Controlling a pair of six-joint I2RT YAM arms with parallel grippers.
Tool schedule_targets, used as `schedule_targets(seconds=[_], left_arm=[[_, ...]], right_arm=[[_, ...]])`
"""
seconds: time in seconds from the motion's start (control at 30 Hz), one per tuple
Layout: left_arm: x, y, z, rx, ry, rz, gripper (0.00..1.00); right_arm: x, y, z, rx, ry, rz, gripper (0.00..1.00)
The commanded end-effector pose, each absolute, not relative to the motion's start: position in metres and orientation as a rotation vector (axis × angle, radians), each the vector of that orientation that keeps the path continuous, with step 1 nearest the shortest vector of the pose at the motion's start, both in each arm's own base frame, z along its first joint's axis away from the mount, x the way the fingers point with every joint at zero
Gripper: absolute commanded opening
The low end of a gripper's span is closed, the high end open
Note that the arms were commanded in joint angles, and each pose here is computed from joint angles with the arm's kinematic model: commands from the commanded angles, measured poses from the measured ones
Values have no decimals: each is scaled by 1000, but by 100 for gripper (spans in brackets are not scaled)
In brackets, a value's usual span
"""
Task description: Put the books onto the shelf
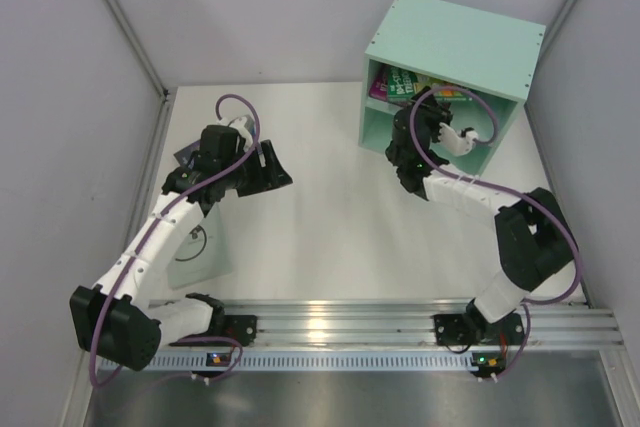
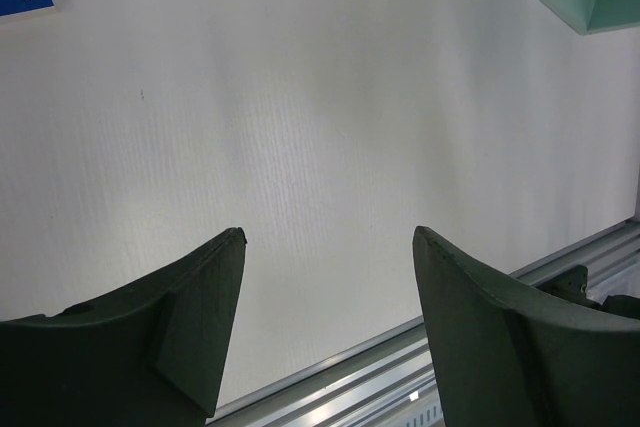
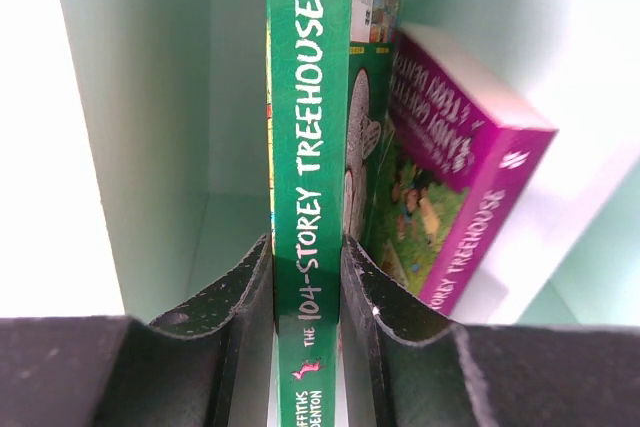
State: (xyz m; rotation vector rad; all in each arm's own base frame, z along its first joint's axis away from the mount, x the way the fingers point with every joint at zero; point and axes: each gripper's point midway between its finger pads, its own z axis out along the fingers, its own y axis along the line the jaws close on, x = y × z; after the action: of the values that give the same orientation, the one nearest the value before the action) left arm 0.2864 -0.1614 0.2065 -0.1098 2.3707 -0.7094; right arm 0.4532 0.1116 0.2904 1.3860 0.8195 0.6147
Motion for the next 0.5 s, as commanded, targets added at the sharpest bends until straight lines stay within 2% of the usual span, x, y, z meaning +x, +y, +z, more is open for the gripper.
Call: schedule_targets(seconds=[0.0,0.23,0.33,0.37,0.47], left_arm=[[298,-165,224,-82,2297,-730,73],[298,-162,224,-82,2290,-709,73],[298,-164,226,-77,2284,-724,73],[299,-165,224,-75,2287,-728,73],[299,-167,222,-74,2297,-743,73]], right_arm=[[462,115,335,1403,688,721,0],[475,129,327,1383,760,690,0],[480,139,321,1374,806,712,3],[485,147,317,1352,849,725,5],[486,163,313,1335,897,770,21]])
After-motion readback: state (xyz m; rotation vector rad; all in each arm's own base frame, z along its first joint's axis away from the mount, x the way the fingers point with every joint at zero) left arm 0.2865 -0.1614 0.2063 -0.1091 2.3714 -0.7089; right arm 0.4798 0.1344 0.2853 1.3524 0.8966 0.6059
